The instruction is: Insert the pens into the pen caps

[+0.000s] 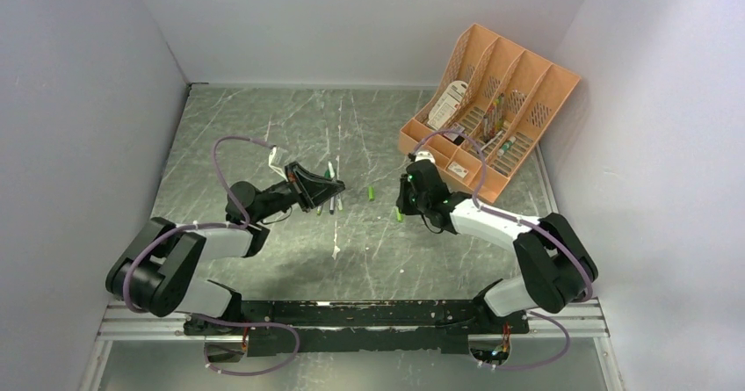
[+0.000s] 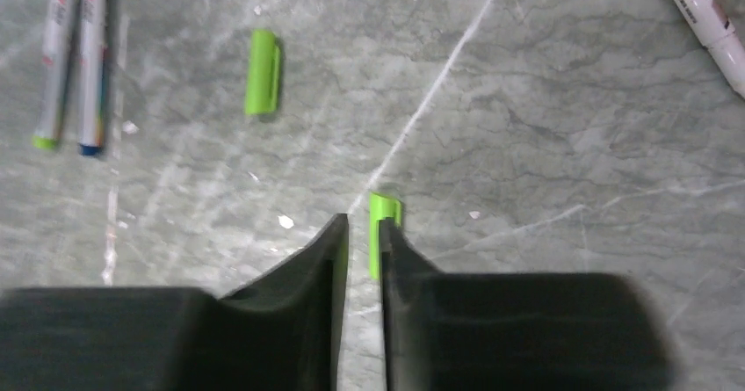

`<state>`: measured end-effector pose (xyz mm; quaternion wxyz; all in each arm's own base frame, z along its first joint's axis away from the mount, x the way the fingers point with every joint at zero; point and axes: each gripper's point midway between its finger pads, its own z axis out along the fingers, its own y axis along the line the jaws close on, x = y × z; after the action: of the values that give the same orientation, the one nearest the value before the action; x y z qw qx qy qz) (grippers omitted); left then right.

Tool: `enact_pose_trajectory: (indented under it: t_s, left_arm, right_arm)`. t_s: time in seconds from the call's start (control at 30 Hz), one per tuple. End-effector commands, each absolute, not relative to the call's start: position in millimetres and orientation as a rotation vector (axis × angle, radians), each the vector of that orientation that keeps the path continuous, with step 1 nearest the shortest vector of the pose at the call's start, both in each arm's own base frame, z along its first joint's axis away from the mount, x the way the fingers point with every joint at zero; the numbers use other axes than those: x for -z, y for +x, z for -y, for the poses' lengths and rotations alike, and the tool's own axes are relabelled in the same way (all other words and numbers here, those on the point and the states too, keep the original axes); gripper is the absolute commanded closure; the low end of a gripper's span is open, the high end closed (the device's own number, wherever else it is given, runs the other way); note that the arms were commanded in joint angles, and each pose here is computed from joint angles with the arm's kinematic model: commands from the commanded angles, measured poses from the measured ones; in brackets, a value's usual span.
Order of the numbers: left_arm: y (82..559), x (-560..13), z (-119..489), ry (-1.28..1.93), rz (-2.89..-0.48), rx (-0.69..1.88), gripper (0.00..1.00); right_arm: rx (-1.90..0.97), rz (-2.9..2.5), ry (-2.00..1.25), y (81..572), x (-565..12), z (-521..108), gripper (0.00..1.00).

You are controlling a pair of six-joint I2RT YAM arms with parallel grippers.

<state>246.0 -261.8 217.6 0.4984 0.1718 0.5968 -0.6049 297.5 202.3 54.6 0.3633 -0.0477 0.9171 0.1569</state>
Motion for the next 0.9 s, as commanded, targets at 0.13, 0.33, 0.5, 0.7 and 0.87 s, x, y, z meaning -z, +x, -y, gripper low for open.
enact_pose_trajectory:
  t_s: [0.13,0.33,0.5,0.7,0.87]
  left_arm:
    - [249,-212,261,0.420,-1.434,1.455,0.93]
    - [249,-210,262,0.423,-1.440,1.458,0.93]
    - [249,-210,263,0.426,-1.445,1.455,0.93]
    - [249,-208,264,0.432,-1.454,1.447,0.93]
    - [248,-207,265,0.433,-1.456,1.456,0.93]
  right_arm:
    - [-0.348,-2.376,-0.089,284,-45,-196,1.00]
    - [-0.304,-2.387,-0.100,287,-41,-194,0.72]
    - [-0.239,-2.416,-0.138,292,-33,-191,0.64]
    - [-0.191,-2.424,-0.171,297,-30,-190,0.63]
    - [-0.184,-2.455,-0.237,299,-22,-196,0.70]
